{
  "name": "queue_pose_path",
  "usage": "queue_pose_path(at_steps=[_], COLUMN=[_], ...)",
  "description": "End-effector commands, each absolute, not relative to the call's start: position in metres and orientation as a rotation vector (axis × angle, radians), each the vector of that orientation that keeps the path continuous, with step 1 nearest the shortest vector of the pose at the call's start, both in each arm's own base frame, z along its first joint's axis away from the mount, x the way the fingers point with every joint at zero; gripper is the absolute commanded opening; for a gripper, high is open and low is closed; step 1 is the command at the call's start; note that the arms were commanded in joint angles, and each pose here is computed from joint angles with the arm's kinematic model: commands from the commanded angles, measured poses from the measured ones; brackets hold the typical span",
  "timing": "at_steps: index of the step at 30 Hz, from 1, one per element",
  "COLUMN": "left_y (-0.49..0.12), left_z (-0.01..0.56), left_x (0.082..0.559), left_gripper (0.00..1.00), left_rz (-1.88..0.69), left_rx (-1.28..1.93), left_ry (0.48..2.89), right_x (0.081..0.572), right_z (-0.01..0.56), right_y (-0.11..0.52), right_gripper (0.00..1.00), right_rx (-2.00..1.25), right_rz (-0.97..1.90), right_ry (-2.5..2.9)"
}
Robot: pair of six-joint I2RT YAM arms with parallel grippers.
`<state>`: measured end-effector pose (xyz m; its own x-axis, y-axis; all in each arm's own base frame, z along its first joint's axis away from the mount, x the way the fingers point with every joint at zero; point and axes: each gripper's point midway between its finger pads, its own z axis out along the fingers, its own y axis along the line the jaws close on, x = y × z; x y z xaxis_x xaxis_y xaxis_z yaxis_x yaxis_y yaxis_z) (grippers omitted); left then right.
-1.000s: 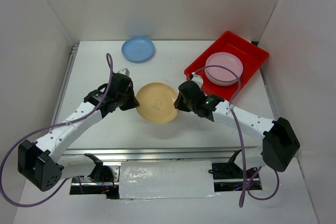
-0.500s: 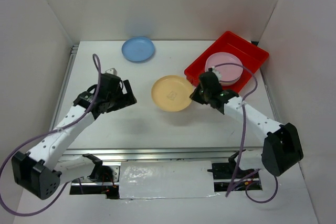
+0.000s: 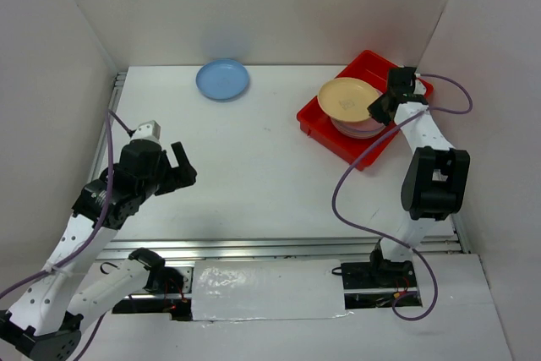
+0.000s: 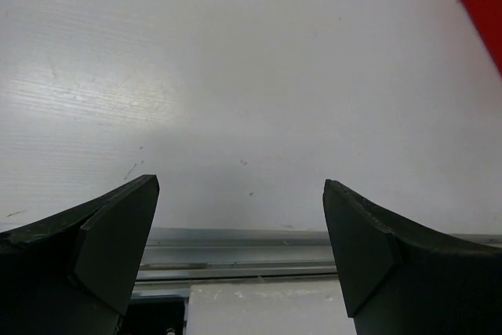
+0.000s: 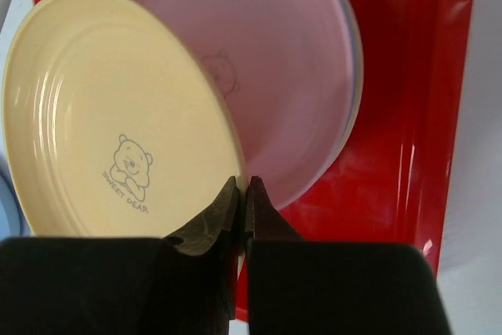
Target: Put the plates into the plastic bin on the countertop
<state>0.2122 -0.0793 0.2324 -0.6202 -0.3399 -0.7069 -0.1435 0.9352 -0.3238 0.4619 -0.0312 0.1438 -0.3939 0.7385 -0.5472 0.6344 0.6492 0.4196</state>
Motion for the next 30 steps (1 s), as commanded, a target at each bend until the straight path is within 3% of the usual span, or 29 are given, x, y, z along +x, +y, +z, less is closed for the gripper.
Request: queue_pose_path(at_steps=[1, 7, 10, 11, 13, 14, 18, 20, 22, 30], left_y=[-0.079, -0.090, -0.095, -0.094, -0.091, -0.090, -0.087, -0.096, -0.104, -0.110], left_z=[0.220, 0.216, 0.216, 0.217, 0.218, 0.219, 0.218, 0.220, 0.207, 0.169], left_x=[0.202, 0.201, 0.200, 0.200, 0.202, 0.202, 0.209, 0.219, 0.228, 0.339], left_gripper=[0.99, 0.99, 0.99, 0.99, 0.99, 0.99, 0.99, 0.99, 0.99, 0.99], left_rz=[-0.278, -0.303, -0.320, -0.320, -0.307, -0.303, -0.299, -0.362, -0.420, -0.568], left_rx=[-0.264, -0.201, -0.172, -0.180, -0.200, -0.210, -0.275, -0.324, -0.387, -0.722], left_ry=[2.289, 2.319, 2.320, 2.314, 2.305, 2.304, 2.292, 2.251, 2.248, 2.083], right_x=[0.475, 0.482, 0.478, 0.476, 0.467, 0.460, 0.429, 0.418, 0.404, 0.265], right_z=[0.159, 0.160, 0.169, 0.172, 0.196, 0.199, 0.271, 0.281, 0.305, 0.246], right_y=[-0.046, -0.065, -0.067, -0.066, -0.063, -0.062, -0.046, -0.030, 0.015, 0.177], right_gripper=[0.00, 0.06, 0.44, 0.75, 0.86, 0.98, 1.00, 1.00, 1.00, 1.00], right_rx=[1.082, 1.121, 1.121, 1.120, 1.104, 1.104, 0.992, 0.928, 0.740, 0.282], right_rz=[0.179, 0.183, 0.155, 0.150, 0.137, 0.123, 0.181, 0.250, 0.451, 1.120], right_ry=[2.128, 2.102, 2.122, 2.119, 2.074, 2.061, 1.908, 1.903, 1.912, 1.954])
